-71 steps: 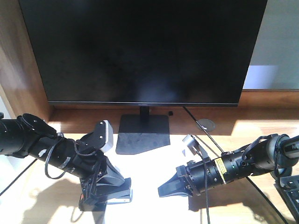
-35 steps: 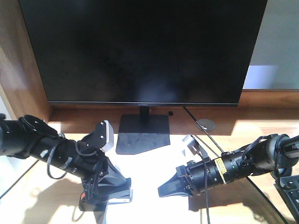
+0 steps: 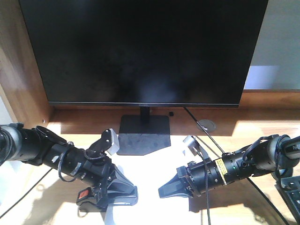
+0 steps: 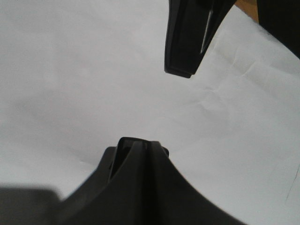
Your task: Grab stapler and paper to desk for stapling
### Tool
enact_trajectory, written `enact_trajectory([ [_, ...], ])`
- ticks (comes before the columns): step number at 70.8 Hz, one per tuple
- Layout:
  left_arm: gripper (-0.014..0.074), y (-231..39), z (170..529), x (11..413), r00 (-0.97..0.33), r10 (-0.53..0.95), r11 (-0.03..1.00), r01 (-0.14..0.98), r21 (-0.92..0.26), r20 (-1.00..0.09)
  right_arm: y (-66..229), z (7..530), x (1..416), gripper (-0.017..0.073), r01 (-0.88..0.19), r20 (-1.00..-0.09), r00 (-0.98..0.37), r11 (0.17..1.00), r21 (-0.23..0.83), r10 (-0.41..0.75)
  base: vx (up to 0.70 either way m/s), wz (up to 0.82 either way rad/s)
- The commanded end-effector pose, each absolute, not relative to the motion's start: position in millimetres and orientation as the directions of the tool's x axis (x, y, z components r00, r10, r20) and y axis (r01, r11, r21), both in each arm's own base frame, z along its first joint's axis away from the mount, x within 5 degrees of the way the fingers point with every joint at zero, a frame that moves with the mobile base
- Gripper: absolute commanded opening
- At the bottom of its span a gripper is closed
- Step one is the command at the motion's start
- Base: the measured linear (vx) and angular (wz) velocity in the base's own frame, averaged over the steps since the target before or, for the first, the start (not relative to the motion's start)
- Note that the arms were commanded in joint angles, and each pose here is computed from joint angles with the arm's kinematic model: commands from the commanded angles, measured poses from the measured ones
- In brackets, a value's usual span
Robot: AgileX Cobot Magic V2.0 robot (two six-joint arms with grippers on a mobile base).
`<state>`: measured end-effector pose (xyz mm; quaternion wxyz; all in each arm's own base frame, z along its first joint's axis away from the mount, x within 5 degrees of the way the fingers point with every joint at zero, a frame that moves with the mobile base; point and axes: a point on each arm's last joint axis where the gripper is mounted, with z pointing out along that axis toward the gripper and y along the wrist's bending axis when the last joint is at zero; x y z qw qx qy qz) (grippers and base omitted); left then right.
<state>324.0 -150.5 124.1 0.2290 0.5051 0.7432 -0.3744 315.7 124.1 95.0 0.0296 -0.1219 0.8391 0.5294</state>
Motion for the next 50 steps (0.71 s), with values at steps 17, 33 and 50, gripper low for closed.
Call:
enact_trajectory([
  [17,-0.0006,-146.0,118.6,323.7,-0.328,0.66,0.21,0.944,-0.254,-0.676,127.3,120.4,317.3,-0.0002,-0.278,-0.231,-0.956,0.311,0.909,-0.179,0.0,0.0],
  [33,-0.0006,-146.1,156.4,321.3,-0.257,0.638,0.197,0.966,-0.168,-0.726,127.4,120.5,317.3,-0.0002,-0.278,-0.231,-0.956,0.31,0.909,-0.179,0.0,0.0],
  [50,-0.0006,-143.5,220.4,309.7,-0.128,0.598,0.2,0.98,-0.008,-0.792,127.4,120.4,317.3,0.0004,-0.277,-0.231,-0.956,0.311,0.909,-0.179,0.0,0.0],
])
